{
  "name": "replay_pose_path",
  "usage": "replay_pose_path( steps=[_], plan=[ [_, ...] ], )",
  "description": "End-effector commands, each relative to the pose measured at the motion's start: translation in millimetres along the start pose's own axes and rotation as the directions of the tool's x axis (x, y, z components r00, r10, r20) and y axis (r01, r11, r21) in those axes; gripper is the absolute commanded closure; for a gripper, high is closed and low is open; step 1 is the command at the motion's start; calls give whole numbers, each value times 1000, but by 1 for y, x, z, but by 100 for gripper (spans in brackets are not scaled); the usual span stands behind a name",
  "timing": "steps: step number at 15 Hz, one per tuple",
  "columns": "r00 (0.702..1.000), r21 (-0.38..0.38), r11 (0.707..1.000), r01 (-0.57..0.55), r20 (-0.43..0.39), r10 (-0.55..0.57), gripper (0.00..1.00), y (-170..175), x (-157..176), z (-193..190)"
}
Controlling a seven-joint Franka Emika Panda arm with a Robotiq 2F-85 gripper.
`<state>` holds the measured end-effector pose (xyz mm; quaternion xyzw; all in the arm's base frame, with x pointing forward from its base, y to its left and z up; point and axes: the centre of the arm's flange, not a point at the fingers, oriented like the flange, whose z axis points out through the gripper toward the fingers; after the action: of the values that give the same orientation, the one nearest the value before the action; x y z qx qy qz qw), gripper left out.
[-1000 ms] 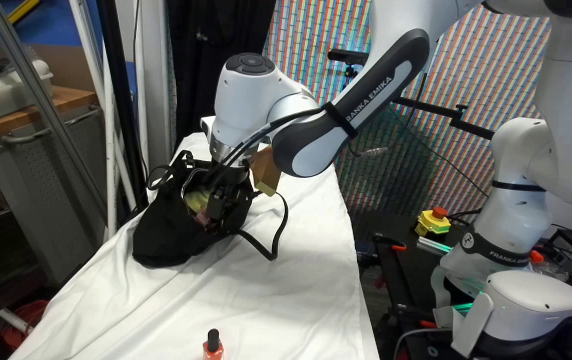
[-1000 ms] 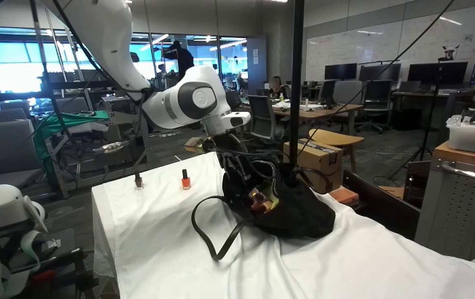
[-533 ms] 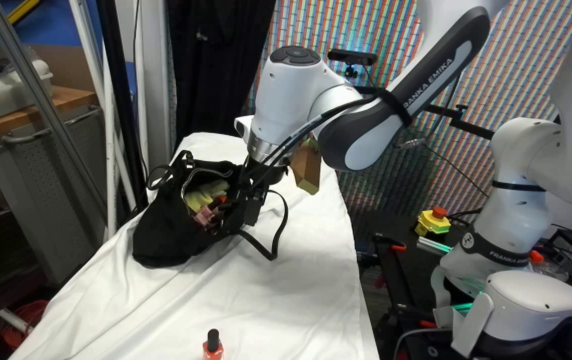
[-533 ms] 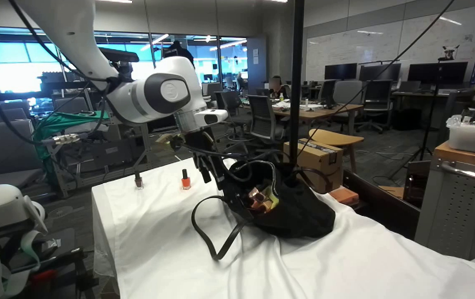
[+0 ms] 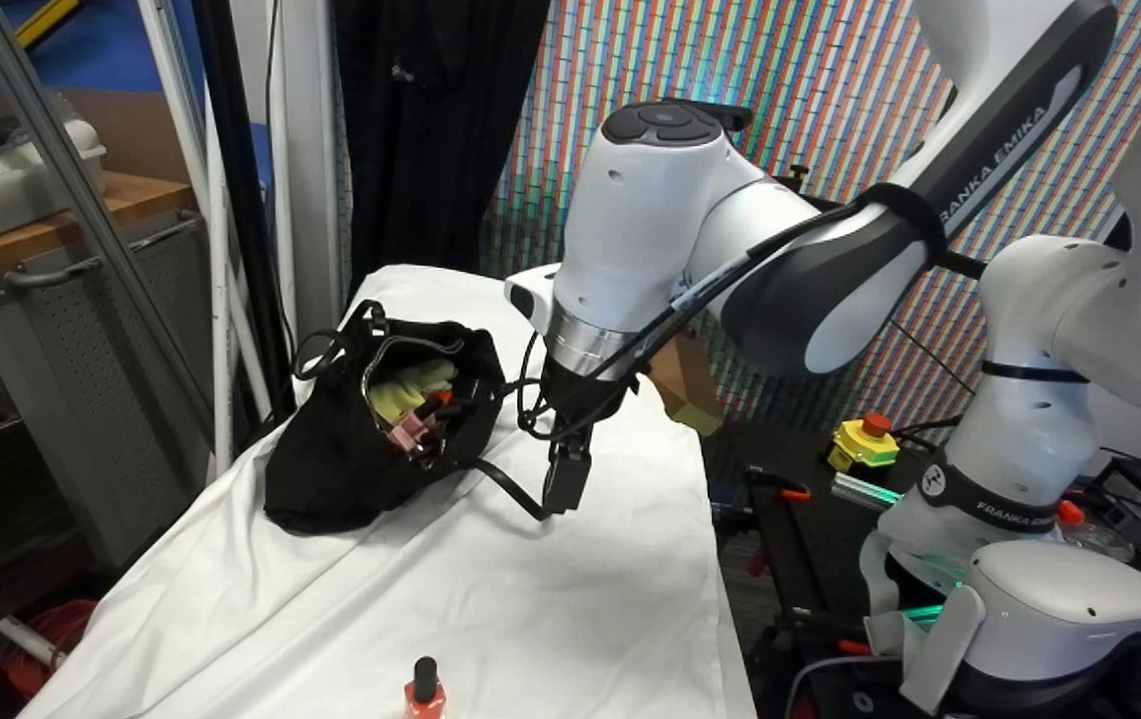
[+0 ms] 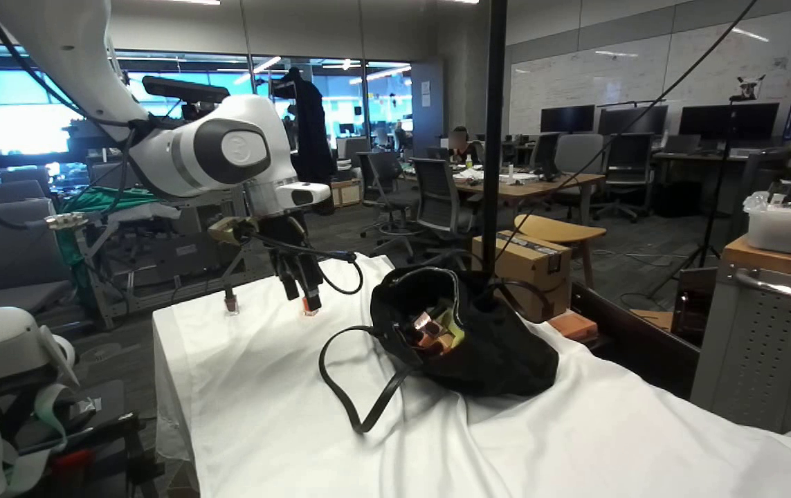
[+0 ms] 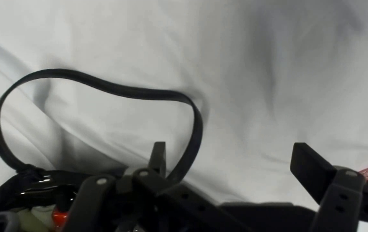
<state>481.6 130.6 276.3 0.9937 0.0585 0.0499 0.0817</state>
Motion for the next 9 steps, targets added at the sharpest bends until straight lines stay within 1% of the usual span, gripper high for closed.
replay_pose_path(
  steps=[1, 6, 9],
  plan=[
    [999, 26, 999, 47, 19, -48, 0, -35, -7, -12],
    [987, 66, 985, 157, 28, -159, 0, -89, -7, -9],
    [983, 85, 980, 177, 31, -181, 0, -114, -3, -7]
  ],
)
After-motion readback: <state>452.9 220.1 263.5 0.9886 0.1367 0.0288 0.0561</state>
